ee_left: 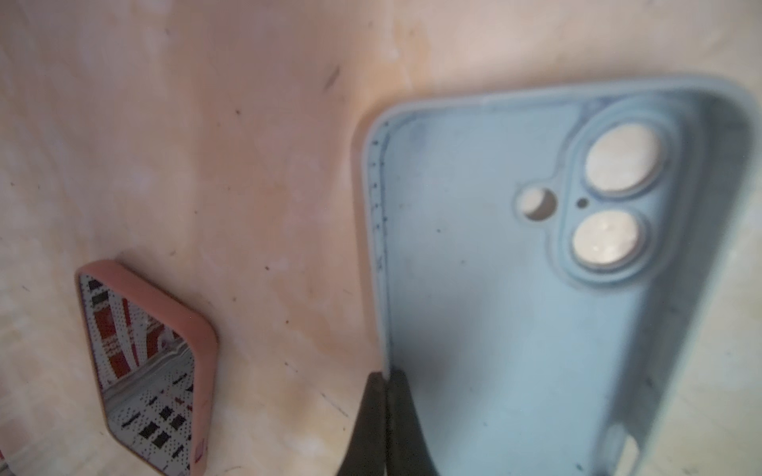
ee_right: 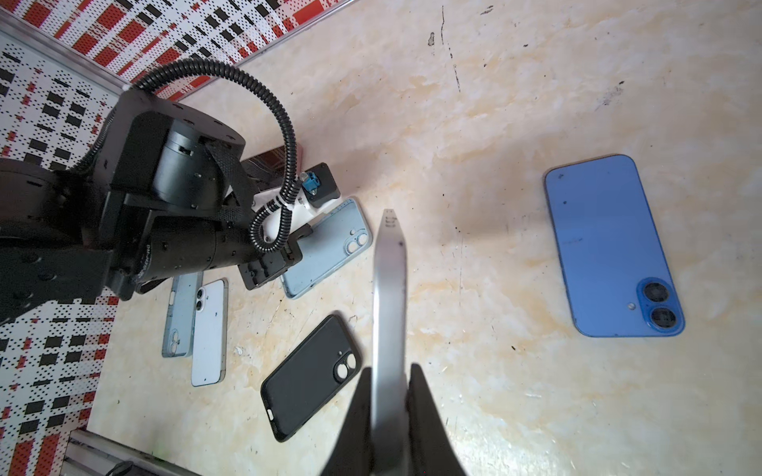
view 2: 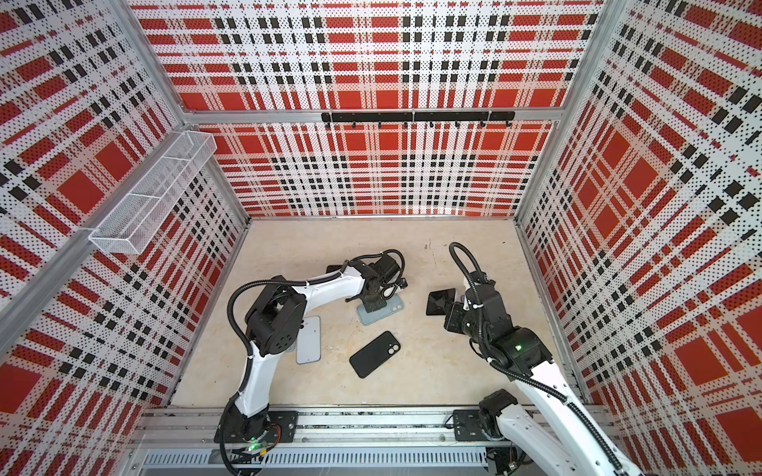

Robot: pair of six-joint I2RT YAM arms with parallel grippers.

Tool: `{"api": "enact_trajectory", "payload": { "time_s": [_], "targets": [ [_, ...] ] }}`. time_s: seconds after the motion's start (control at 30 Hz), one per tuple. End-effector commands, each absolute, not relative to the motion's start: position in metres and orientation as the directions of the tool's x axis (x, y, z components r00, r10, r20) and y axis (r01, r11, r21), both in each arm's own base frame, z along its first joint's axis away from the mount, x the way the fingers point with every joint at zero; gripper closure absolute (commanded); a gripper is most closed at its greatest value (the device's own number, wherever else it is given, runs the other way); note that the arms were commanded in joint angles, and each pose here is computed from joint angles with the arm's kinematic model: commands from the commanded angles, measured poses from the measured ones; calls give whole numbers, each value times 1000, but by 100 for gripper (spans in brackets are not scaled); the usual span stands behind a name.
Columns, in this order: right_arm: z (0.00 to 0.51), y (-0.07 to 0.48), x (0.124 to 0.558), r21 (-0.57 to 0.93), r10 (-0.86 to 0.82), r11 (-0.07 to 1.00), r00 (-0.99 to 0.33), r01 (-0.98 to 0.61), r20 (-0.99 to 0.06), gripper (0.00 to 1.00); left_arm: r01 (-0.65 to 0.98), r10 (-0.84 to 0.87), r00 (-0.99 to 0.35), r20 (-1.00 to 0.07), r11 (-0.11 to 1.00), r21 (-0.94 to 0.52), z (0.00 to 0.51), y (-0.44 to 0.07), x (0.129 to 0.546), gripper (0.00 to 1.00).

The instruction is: Put the phone into the phone case

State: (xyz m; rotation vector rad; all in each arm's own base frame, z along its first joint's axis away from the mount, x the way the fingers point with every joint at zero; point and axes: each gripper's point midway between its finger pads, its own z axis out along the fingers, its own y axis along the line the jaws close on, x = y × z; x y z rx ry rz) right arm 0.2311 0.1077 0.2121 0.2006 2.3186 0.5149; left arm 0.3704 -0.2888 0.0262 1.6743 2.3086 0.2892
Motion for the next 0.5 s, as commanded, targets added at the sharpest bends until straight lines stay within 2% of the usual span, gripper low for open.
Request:
{"api": "enact_trajectory", "payload": {
  "time_s": [0.0, 0.07, 0.13, 0.2, 0.27, 0.3, 0.4, 0.47],
  "targets": [
    [242, 112, 240, 459, 318, 887, -662, -44, -678, 100, 910, 972, -183, -147, 224, 350, 44, -299, 388, 100],
    [243, 114, 240, 461, 315, 886, -666, -49, -676, 100, 891, 965, -212, -158, 257, 374, 47, -294, 399, 80],
    [245, 117, 242, 460, 304, 886, -669, -63, -678, 100, 871, 953, -246, -179, 298, 390, 55, -289, 408, 48],
    [247, 120, 244, 450, 282, 889, -674, -83, -683, 100, 851, 942, -269, -202, 331, 409, 66, -285, 414, 45],
    [250, 126, 248, 437, 248, 892, -687, -112, -683, 100, 803, 925, -307, -225, 378, 460, 82, -277, 422, 37],
    [251, 130, 250, 434, 231, 892, -692, -131, -684, 100, 787, 917, -319, -240, 398, 472, 90, -275, 423, 37],
    [258, 144, 256, 438, 187, 879, -708, -189, -681, 100, 673, 847, -424, -322, 532, 513, 125, -264, 429, 38],
    [263, 158, 261, 455, 152, 856, -723, -245, -674, 100, 585, 756, -535, -377, 654, 480, 146, -251, 421, 33]
  ]
}}
